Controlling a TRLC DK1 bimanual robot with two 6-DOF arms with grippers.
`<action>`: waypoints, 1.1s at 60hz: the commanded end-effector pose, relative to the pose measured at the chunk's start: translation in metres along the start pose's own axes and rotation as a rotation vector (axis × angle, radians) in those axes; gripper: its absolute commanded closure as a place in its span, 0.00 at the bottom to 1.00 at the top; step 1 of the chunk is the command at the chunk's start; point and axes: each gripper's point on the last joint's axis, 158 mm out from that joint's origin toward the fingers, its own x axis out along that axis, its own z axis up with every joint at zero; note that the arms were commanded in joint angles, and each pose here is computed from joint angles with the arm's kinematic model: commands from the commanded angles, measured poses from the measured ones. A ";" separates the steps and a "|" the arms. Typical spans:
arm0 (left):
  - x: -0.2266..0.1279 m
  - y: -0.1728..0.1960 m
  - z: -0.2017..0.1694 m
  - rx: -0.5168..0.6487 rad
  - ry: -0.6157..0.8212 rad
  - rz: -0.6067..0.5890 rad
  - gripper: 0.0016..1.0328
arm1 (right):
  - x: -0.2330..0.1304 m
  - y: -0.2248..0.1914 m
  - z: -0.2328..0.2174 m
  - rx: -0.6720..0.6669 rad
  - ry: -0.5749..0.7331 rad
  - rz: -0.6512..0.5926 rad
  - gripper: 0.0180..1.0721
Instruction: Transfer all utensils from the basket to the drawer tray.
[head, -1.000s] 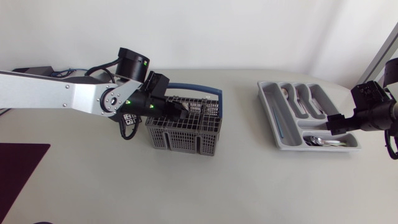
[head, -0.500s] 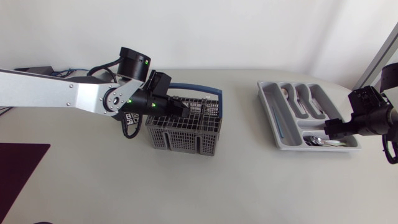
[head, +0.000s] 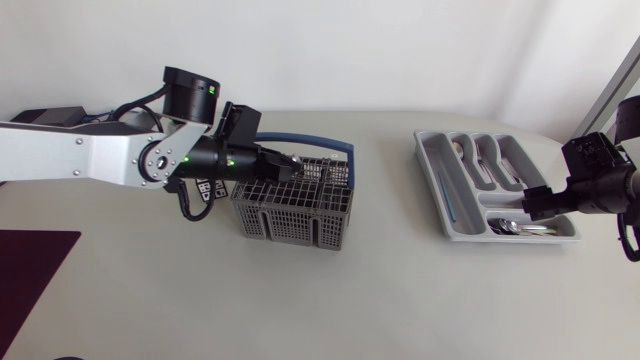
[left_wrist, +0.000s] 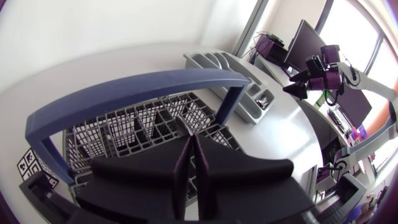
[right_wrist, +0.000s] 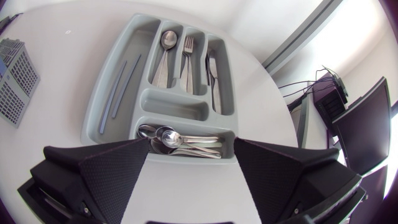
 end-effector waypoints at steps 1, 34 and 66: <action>-0.012 -0.005 0.000 -0.021 -0.027 -0.026 0.94 | -0.003 0.003 0.001 -0.016 -0.010 -0.003 0.07; -0.092 -0.051 0.073 0.000 -0.266 -0.122 0.94 | -0.053 0.035 0.037 -0.139 -0.164 0.045 0.05; -0.102 -0.129 0.040 0.162 -0.116 -0.346 0.93 | -0.163 0.201 0.045 -0.432 -0.383 0.708 0.05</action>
